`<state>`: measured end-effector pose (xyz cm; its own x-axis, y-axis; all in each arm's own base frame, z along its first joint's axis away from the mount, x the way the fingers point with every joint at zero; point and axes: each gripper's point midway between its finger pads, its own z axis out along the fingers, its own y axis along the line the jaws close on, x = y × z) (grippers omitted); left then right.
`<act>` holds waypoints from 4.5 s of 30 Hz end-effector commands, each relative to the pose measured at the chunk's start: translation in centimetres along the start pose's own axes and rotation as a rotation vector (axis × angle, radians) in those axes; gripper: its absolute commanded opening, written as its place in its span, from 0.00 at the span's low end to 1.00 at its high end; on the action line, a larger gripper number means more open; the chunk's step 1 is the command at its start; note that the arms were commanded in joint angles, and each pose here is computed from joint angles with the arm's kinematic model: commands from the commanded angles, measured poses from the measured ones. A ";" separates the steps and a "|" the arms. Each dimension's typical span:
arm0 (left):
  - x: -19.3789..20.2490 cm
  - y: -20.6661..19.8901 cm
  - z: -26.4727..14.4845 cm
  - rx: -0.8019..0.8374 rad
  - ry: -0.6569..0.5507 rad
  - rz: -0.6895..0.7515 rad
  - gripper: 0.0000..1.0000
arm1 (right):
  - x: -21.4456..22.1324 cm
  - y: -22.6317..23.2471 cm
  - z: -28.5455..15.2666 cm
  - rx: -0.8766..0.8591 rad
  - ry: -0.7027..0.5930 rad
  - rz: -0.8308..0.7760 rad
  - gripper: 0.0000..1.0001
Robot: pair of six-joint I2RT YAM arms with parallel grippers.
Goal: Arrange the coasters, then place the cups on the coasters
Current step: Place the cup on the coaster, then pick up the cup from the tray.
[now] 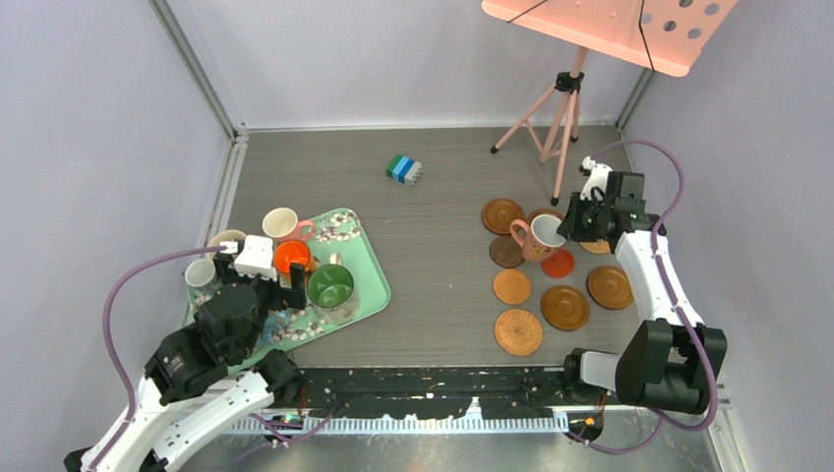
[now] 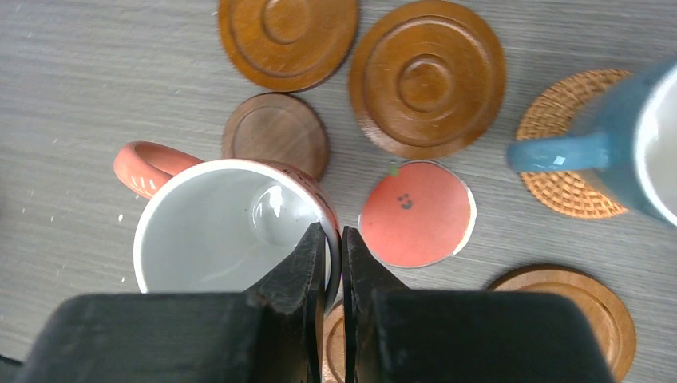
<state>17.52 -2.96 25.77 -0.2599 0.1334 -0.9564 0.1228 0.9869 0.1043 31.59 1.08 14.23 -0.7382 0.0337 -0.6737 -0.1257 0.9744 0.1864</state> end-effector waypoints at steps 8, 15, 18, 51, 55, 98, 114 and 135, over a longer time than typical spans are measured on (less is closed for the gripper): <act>-0.9 -0.3 0.3 0.003 -0.027 -0.021 0.99 | -1.2 5.6 -2.1 -0.092 -0.070 -0.128 0.05; -0.9 -0.5 0.3 0.015 -0.028 -0.023 0.99 | 1.5 5.7 -2.1 -0.073 -0.018 -0.141 0.05; -1.0 -0.6 0.2 0.019 -0.031 -0.027 0.99 | 2.1 5.6 -2.3 -0.055 -0.022 -0.131 0.06; -1.1 -0.6 -0.1 0.035 -0.047 -0.044 0.99 | -0.6 6.8 -2.0 -0.028 -0.190 -0.220 0.05; -1.1 -0.6 0.0 0.034 -0.043 -0.041 0.99 | -2.4 7.9 -0.8 -0.095 -0.196 -0.320 0.05; -0.9 -0.1 0.1 0.000 -0.035 -0.024 0.99 | -5.9 6.3 4.7 -0.115 -0.052 -0.351 0.49; -1.0 0.4 -0.1 -0.016 -0.049 -0.038 0.99 | -10.5 16.9 0.0 -0.155 -0.212 0.158 0.50; -1.4 1.6 -0.8 -0.047 -0.095 -0.082 0.99 | 0.0 42.2 3.0 -0.357 0.028 -0.203 0.54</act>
<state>17.07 -1.91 26.37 -0.2231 0.0973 -0.9699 0.0923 0.9926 0.0783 28.30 40.32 16.89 -0.7433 -0.1642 -0.6485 -0.4464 0.8437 0.2981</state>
